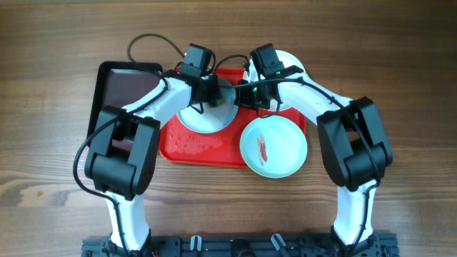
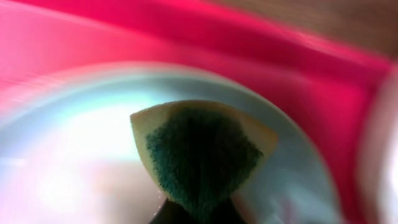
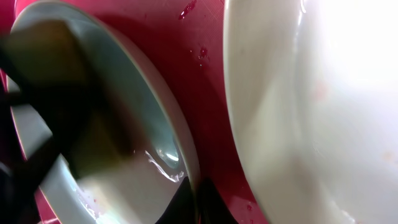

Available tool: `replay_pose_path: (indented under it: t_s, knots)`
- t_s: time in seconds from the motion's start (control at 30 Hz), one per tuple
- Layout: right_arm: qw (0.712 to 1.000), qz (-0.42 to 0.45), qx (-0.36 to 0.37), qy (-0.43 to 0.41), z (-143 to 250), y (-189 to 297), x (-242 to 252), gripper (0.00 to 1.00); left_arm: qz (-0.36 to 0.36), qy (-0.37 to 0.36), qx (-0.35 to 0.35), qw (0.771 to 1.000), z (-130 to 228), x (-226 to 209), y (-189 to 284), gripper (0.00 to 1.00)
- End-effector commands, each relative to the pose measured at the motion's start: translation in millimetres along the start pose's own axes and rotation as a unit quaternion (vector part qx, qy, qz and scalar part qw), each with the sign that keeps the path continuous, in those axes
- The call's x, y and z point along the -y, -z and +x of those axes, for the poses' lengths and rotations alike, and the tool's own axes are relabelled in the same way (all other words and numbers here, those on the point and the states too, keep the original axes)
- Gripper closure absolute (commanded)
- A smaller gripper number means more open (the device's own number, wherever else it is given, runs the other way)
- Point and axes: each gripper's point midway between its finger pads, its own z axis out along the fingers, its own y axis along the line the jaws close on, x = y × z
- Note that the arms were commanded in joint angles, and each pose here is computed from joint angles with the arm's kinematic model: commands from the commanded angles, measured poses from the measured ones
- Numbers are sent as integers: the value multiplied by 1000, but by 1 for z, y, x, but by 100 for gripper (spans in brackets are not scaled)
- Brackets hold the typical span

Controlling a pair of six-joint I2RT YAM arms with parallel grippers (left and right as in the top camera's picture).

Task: Clean dirty plates on tray and stack at the side
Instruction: 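Scrub the left blue plate with the sponge in the left gripper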

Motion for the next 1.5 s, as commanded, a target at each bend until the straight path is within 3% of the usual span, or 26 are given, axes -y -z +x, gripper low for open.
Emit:
replay_pose_path:
  t_s: [0.0, 0.17, 0.3, 0.37, 0.5, 0.6, 0.87, 1.03, 1.13, 1.3, 1.47]
  knots:
    - [1000, 7, -14, -10, 7, -11, 11, 96, -206, 68, 17, 976, 19, -96, -17, 96]
    - [1000, 7, -14, -10, 7, -11, 11, 96, -241, 72, -45, 967, 50, -110, -8, 96]
    - [1000, 7, -14, -10, 7, -11, 11, 96, -221, 77, -173, 957, 103, -105, 5, 96]
    - [1000, 7, -15, -10, 8, -11, 11, 96, -163, 64, -233, 957, 123, -87, 7, 96]
    - [1000, 2, -17, -11, 8, -11, 9, 96, 42, 8, -327, 944, 149, -24, 17, 96]
    - [1000, 2, -17, -10, 8, -11, 9, 96, 124, -4, -337, 933, 150, 1, 23, 96]
    - [1000, 1, -18, -10, 9, -11, 9, 96, 160, -33, -250, 954, 113, 18, 2, 96]
    - [1000, 1, -18, -10, 9, -11, 9, 96, 78, -13, -150, 985, 71, -1, -22, 96]
    - [1000, 1, -18, -10, 9, -11, 9, 96, -18, 11, -73, 997, 41, -31, -30, 96]
    - [1000, 1, -18, -10, 9, -11, 9, 96, -147, 25, 4, 989, 16, -74, -25, 96]
    - [1000, 1, -18, -10, 9, -11, 9, 96, -207, 42, -13, 977, 28, -96, -10, 96]
